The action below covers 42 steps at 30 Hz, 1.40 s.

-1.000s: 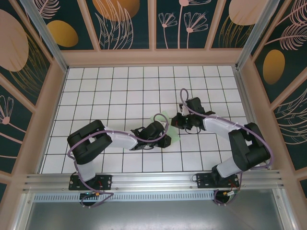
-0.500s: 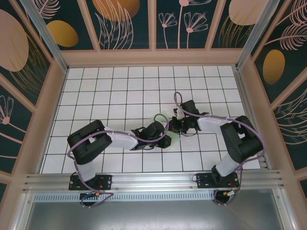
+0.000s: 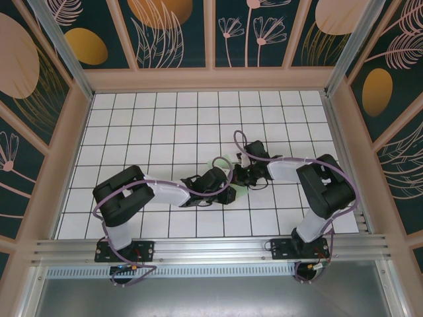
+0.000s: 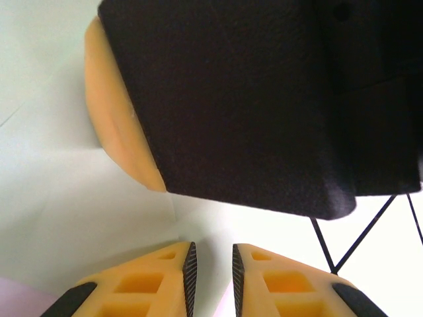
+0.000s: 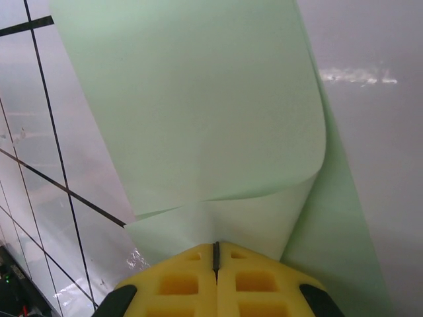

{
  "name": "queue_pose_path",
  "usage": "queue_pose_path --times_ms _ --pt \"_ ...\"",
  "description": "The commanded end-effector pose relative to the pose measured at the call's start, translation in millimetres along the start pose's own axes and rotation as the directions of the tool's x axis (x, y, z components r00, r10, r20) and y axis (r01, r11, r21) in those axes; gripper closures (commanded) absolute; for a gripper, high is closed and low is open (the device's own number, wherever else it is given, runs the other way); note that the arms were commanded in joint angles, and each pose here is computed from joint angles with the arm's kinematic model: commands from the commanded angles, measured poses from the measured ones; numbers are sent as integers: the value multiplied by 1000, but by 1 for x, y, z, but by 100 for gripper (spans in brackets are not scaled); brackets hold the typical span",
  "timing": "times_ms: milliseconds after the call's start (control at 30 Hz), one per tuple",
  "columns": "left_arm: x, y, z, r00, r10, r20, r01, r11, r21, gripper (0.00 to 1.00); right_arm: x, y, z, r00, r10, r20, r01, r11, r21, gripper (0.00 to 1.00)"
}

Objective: Fold a paper plane with a square sheet of paper (fold left side to right side)
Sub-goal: Fold the triangle a second time at the center of the table.

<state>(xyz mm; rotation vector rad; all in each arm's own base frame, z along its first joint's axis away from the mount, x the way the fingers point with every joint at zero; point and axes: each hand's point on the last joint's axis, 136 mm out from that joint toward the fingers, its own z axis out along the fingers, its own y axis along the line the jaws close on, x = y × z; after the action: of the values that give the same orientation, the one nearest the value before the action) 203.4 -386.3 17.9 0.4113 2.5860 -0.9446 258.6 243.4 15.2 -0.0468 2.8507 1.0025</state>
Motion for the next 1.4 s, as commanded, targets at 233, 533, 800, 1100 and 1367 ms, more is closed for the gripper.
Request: queue_pose_path --times_ms 233,533,800,1100,1367 --pt "55 34 5 983 -36 -178 15 993 -120 76 -48 -34 -5 986 -54 156 26 984 176 100" --pt "55 35 5 983 -37 -180 15 992 -122 76 -67 -42 -5 981 -48 186 12 982 188 100" --pt "56 35 6 982 -37 -183 15 993 -121 77 -79 -41 -6 978 -52 200 16 984 179 100" --pt "60 30 3 979 -17 -201 -4 995 -104 76 -81 -41 -4 980 -51 191 17 984 177 100" --pt "66 32 -3 976 -25 -216 -1 993 -119 76 -79 -42 -1 983 -43 181 12 986 168 100"
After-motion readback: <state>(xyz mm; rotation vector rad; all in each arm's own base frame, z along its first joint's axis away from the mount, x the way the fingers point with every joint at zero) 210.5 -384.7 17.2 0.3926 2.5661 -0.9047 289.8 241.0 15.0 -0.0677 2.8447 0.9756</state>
